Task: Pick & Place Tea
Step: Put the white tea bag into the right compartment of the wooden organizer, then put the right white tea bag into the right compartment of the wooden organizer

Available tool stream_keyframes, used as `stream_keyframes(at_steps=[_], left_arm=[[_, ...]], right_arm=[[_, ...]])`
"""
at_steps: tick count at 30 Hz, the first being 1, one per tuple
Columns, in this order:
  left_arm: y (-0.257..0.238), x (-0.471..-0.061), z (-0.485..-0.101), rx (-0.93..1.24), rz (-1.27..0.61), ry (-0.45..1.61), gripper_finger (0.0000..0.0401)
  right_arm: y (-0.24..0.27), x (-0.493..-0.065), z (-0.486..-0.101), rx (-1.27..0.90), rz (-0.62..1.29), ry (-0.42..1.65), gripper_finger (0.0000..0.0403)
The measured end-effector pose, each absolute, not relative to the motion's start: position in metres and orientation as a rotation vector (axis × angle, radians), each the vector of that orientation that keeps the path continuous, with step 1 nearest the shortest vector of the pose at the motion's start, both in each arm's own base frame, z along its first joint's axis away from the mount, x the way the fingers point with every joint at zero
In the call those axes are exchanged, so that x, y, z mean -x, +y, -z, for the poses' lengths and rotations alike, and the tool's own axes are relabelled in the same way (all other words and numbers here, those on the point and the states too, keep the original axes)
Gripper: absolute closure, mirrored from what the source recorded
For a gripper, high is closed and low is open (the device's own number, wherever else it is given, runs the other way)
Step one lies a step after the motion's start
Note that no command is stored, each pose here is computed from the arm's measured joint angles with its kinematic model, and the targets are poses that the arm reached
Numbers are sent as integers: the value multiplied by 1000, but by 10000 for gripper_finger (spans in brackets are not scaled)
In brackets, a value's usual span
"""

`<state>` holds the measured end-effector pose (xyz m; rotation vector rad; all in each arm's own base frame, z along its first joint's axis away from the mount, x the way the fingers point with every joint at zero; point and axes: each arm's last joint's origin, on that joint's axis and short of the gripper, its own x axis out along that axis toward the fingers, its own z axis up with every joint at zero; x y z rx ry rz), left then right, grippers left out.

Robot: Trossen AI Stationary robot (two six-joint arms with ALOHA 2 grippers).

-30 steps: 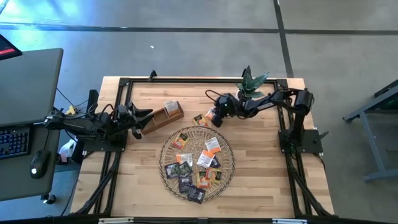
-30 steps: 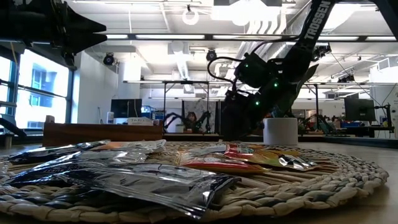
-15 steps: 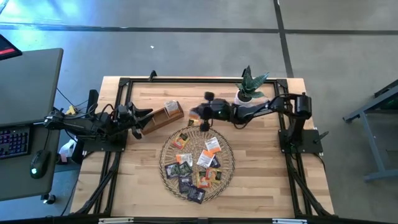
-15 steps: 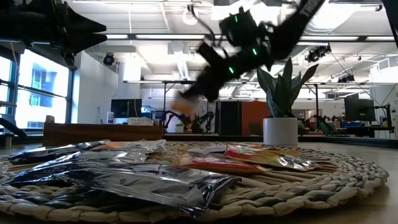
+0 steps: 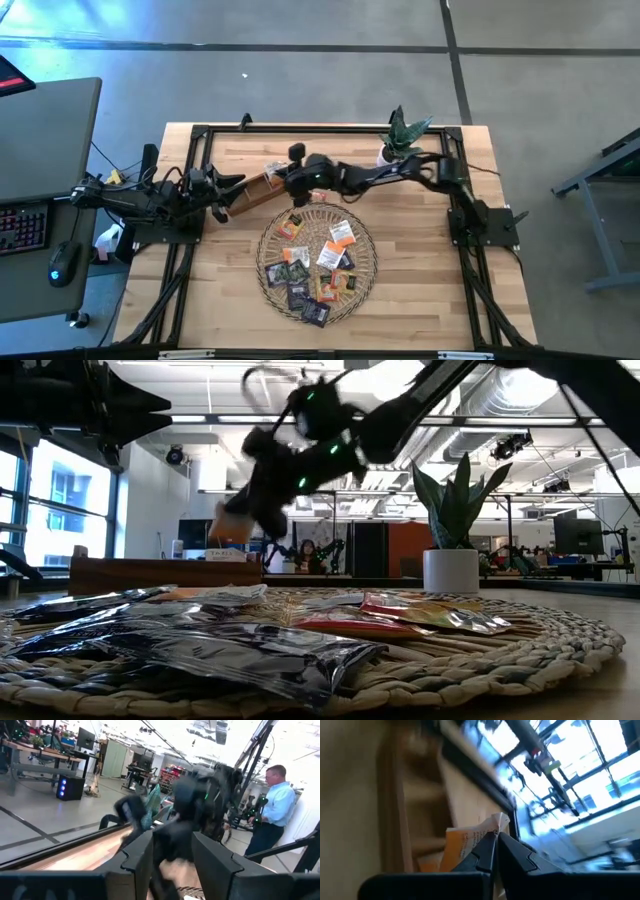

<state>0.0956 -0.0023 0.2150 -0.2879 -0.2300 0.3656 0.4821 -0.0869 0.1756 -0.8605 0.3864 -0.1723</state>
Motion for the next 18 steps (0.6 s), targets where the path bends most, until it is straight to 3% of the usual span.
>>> stream_keyframes(at_steps=[7,18], left_arm=[[-2,-96,-214,285,-366,-222,266],[-2,-96,-214,286,-365,-225,266]], right_arm=[[-94,-500,-163,902,132,532,388],[-95,-501,-166,977,160,548,291]])
